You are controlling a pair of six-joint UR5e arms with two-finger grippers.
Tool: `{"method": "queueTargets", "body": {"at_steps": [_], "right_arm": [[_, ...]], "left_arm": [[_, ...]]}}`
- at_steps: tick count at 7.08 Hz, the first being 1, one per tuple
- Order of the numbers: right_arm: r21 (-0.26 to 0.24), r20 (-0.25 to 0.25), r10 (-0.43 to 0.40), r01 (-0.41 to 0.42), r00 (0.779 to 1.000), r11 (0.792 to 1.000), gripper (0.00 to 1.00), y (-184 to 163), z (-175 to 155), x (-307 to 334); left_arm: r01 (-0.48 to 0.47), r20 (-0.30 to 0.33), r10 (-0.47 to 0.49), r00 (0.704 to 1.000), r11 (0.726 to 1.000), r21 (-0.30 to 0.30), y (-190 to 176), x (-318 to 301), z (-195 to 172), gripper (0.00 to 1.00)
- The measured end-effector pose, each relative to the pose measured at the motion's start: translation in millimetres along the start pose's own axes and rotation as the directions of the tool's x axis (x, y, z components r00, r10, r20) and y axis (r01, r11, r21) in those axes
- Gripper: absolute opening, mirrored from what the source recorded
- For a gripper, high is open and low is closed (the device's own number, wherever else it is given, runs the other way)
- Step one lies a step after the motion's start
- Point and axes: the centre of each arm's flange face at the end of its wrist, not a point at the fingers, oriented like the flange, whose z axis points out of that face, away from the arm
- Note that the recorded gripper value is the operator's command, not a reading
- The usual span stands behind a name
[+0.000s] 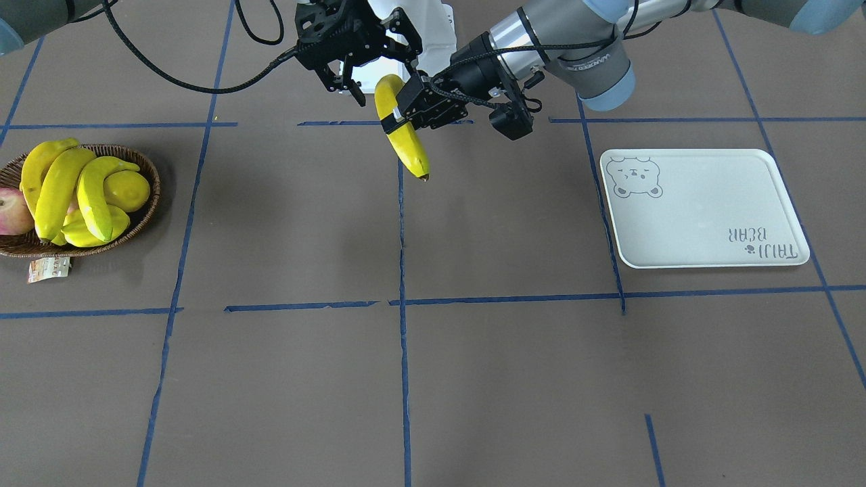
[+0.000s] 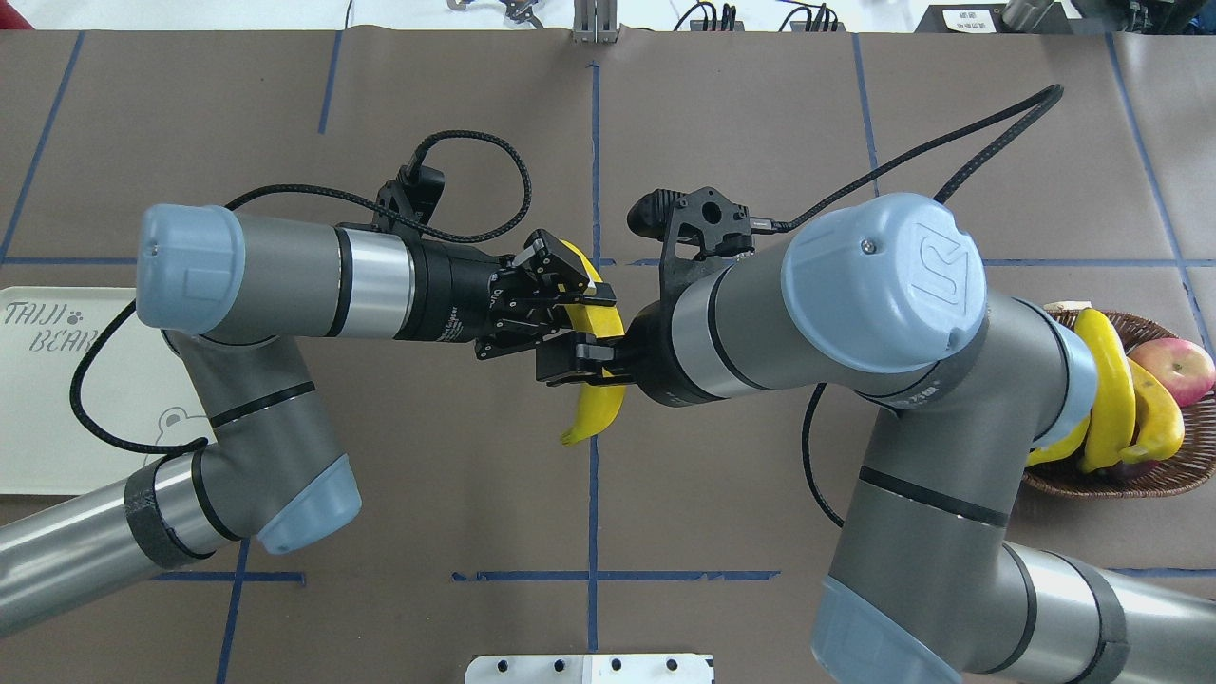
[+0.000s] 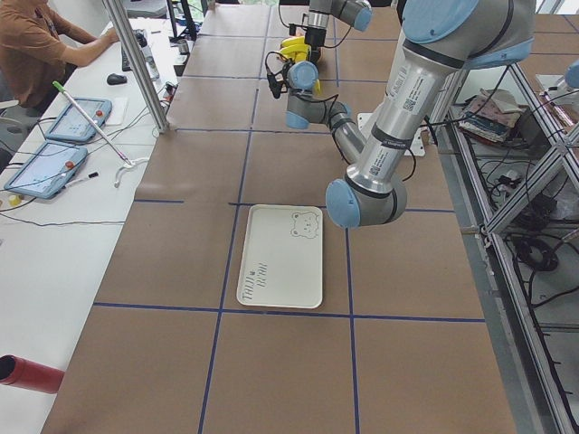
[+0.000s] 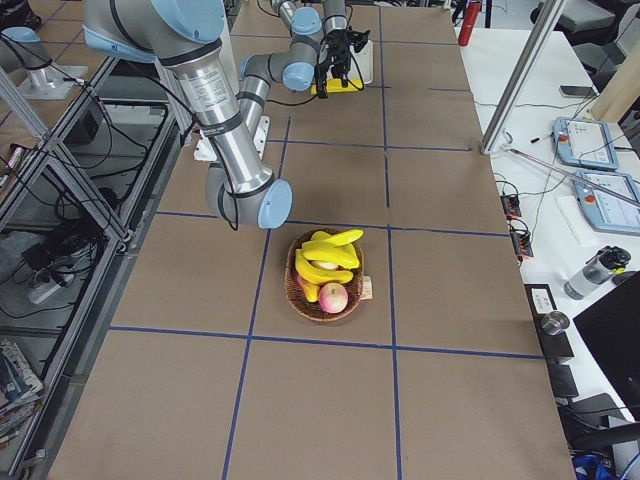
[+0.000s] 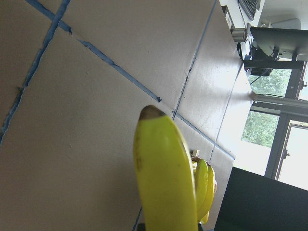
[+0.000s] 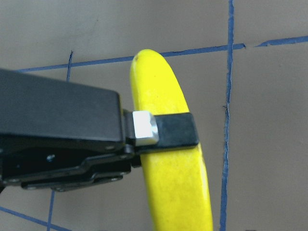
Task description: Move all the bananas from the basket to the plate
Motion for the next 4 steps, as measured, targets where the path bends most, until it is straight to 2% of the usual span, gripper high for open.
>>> {"method": "queueTargets", "body": {"at_steps": [1, 2, 3, 4], "right_arm": [[0.001, 0.012, -0.003, 0.003, 1.000, 1.000, 1.00, 2, -7, -1], [0.006, 0.025, -0.005, 0.005, 1.000, 1.000, 1.00, 4, -20, 3], [0.016, 0.024, -0.002, 0.002, 1.000, 1.000, 1.00, 3, -30, 11], [0.030, 0.011, 0.007, -0.007, 1.000, 1.000, 1.00, -2, -36, 23]], "left_arm": [[0.005, 0.015, -0.005, 1.000, 1.000, 0.014, -6, -4, 1, 0.00], [0.020, 0.059, -0.023, 0.998, 0.998, 0.057, -23, -10, 2, 0.00], [0.010, 0.145, -0.028, 0.989, 0.992, 0.123, -47, -18, 0, 0.00], [-0.046, 0.258, -0.002, 0.966, 0.982, 0.181, -73, -34, -12, 0.00]]}}
